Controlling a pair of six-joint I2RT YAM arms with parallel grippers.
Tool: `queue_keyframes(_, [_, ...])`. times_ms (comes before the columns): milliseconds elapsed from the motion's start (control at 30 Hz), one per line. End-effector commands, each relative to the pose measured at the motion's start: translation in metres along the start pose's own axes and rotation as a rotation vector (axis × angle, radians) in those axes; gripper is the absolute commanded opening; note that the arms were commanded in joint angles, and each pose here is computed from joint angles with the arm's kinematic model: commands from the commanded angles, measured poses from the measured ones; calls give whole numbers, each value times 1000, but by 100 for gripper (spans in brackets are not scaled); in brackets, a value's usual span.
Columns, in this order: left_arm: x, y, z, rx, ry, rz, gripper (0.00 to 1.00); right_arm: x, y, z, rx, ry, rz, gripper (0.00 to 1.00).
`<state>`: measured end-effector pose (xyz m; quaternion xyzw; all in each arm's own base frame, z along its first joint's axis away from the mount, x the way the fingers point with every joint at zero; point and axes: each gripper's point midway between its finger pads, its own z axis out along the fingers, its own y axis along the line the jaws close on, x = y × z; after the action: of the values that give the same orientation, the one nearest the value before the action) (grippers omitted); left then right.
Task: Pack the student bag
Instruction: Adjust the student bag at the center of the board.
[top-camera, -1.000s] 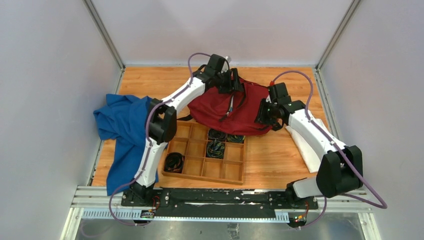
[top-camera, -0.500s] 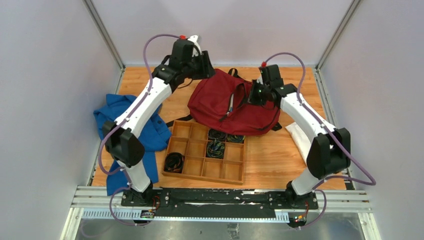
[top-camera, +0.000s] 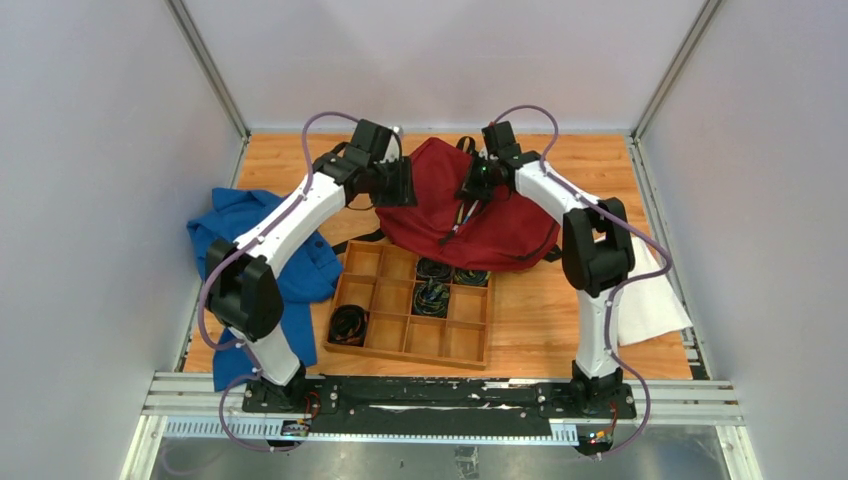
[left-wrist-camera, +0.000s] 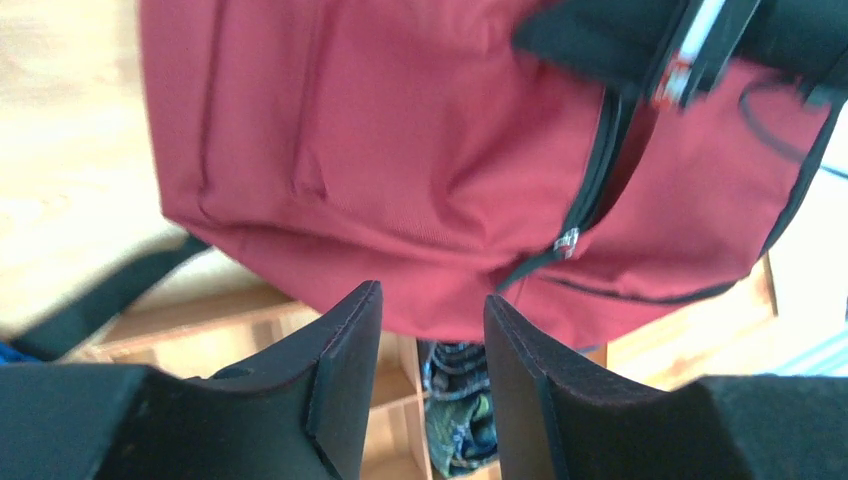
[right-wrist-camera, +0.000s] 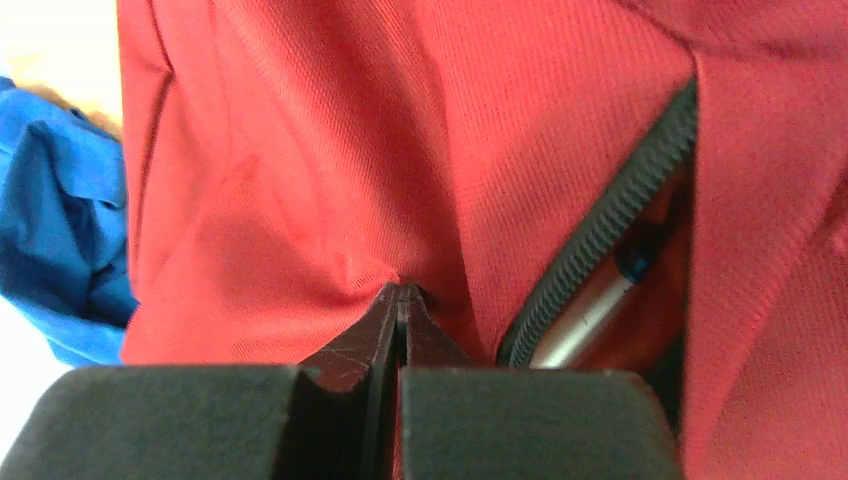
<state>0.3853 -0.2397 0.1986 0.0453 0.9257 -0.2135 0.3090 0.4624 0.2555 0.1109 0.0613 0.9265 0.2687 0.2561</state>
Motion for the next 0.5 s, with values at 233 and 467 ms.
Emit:
queue_keyframes(233, [48,-37,-2,225,35,-102,53,-37,38,-69,25,-128,-159,5])
queue_keyframes(467, [34,-38,19,242,-42,-199,60,48,28,-111,102,-47,-317,25])
